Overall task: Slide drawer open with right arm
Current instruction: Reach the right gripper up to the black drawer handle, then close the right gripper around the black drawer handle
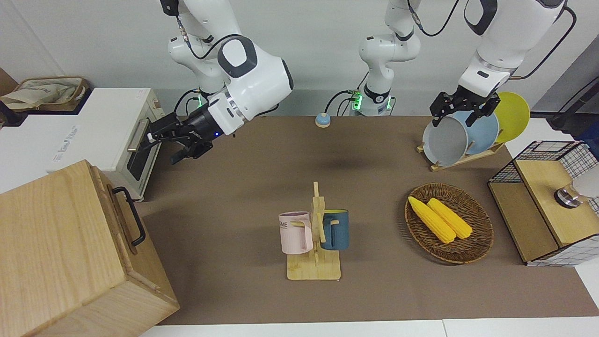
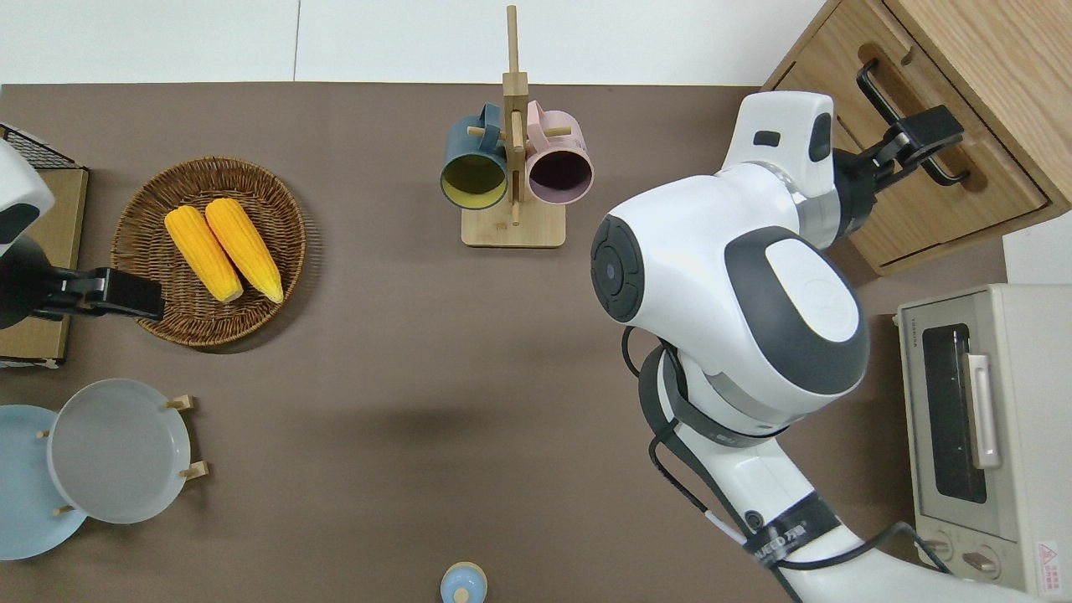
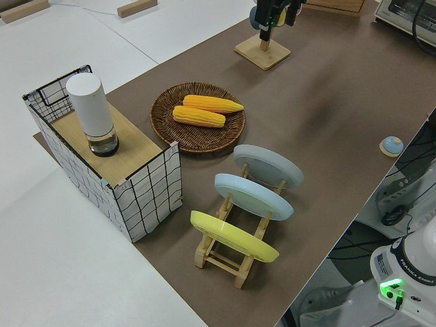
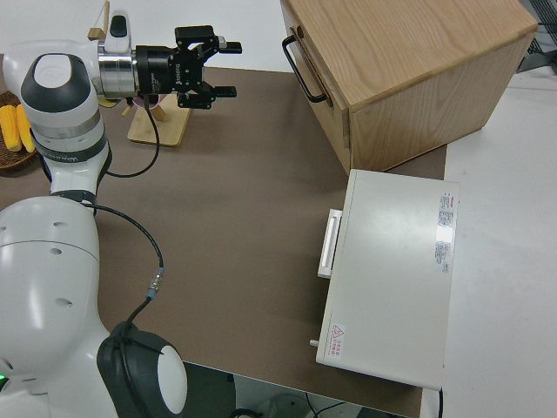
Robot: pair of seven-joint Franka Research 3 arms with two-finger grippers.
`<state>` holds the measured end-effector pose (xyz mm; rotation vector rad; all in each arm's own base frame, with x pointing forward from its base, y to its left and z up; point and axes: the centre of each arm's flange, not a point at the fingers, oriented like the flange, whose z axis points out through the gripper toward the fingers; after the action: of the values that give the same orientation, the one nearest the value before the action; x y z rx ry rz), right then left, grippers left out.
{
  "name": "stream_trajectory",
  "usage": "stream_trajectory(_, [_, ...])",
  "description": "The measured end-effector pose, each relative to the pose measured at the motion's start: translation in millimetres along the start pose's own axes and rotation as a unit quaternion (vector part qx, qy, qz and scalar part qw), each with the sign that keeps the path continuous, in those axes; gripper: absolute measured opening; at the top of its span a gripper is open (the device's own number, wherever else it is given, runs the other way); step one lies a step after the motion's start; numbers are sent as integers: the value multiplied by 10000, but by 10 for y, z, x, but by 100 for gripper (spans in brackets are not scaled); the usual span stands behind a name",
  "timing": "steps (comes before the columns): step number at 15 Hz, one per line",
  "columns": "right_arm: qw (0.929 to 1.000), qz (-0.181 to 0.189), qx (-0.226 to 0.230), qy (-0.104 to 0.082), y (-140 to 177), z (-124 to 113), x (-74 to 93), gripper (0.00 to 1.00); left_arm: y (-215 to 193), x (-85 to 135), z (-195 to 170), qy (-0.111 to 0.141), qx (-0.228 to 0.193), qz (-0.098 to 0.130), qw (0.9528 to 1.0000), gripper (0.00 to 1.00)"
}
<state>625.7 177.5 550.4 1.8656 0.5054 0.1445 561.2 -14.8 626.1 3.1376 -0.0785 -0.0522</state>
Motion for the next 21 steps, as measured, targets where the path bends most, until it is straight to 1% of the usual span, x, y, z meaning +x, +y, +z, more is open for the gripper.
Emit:
stream_trajectory(2, [9995,-71,-316,-4,-78,64,73,99,0,0,0,0,0,0,10000,100])
stream_trajectory(4, [9983,-49,-585,31,-222,136,165,99,0,0,0,0,0,0,10000,100])
stream_trajectory(8, [9950,220,-969,64,-585,317,325,99,0,0,0,0,0,0,10000,100])
stream_trajectory(11, [9915,456,-1217,81,-714,459,400,99,0,0,0,0,0,0,10000,100])
stream_trajectory(14, [9884,648,-1375,71,-786,617,442,99,0,0,0,0,0,0,10000,100])
stream_trajectory(16, [9868,726,-1441,137,-822,738,478,99,0,0,0,0,0,0,10000,100])
stream_trajectory(19, [9855,740,-1507,230,-861,928,521,99,0,0,0,0,0,0,10000,100])
stream_trajectory(21, [9844,767,-1561,262,-896,1028,542,99,0,0,0,0,0,0,10000,100])
